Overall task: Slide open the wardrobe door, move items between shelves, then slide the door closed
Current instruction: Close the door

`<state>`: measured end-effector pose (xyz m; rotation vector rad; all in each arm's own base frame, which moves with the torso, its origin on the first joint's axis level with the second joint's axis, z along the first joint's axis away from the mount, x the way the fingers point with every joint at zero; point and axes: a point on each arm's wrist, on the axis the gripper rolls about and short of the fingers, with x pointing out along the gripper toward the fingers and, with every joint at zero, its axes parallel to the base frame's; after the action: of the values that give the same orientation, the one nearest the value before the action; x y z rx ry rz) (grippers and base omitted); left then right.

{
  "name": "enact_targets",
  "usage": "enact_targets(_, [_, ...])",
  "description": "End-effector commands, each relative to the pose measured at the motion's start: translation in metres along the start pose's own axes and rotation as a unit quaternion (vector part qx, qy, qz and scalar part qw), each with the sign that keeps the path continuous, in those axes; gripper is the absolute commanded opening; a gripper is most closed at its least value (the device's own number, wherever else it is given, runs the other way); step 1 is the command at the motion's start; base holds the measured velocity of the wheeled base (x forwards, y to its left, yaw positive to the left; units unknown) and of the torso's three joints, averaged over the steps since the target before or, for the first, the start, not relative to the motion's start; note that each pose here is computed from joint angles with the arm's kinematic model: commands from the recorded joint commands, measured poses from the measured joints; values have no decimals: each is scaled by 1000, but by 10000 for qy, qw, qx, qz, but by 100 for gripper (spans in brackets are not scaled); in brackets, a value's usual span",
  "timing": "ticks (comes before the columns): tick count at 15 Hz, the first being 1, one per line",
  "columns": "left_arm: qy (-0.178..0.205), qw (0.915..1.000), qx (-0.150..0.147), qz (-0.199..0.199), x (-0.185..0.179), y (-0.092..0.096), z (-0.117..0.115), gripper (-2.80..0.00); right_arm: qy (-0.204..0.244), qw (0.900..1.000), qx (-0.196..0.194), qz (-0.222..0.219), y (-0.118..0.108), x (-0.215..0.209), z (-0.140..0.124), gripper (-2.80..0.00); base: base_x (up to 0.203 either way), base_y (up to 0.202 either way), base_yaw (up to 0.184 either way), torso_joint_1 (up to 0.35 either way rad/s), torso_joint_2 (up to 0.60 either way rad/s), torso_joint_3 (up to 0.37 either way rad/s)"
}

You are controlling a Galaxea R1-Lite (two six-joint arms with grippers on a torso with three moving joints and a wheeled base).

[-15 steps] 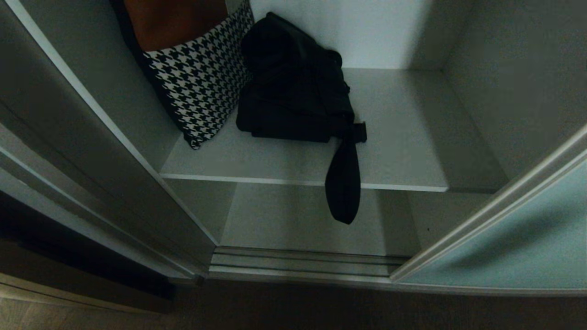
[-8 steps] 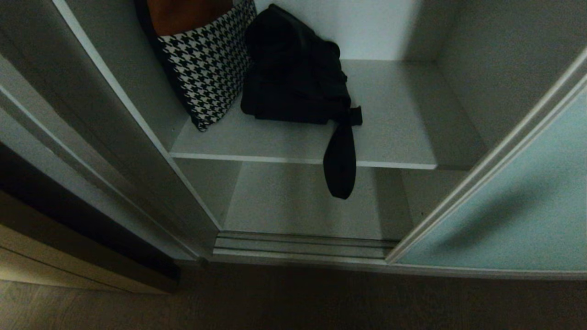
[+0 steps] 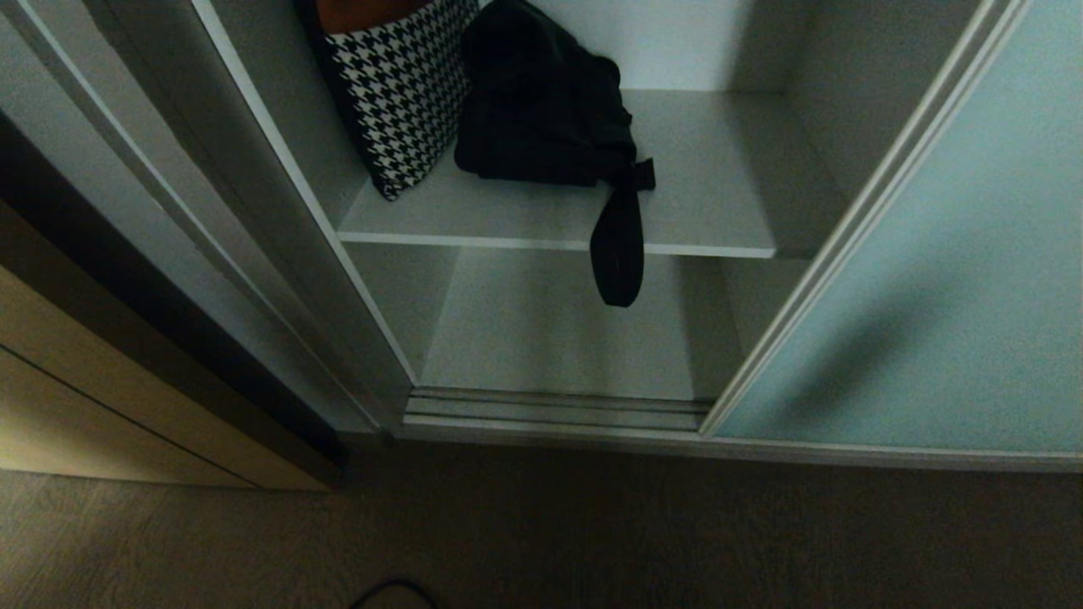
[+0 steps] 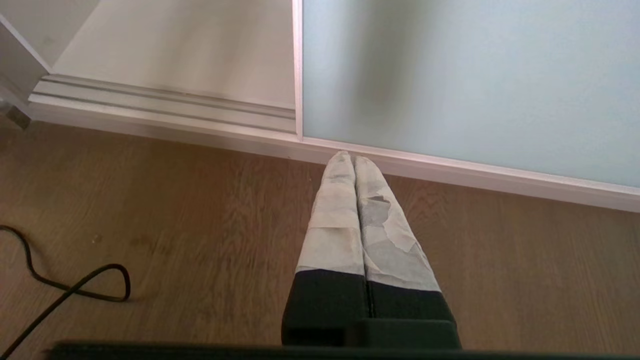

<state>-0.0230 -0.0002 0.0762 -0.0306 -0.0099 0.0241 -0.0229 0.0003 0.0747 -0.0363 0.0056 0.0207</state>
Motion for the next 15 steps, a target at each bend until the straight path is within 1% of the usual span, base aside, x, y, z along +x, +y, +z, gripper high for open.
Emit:
enact_targets(1, [19,10000,-7,2,0,0,0,-280,1,10000,-3,4,0,0,0,-280,0,0,0,0,0,0])
enact_targets(13, [24,10000,0,2,0,0,0,-280,1,10000,-3,4,0,0,0,-280,0,0,0,0,0,0])
enact_targets(15, [19,10000,0,2,0,0,0,-280,0,10000,-85,12,0,0,0,-280,0,0,0,0,0,0])
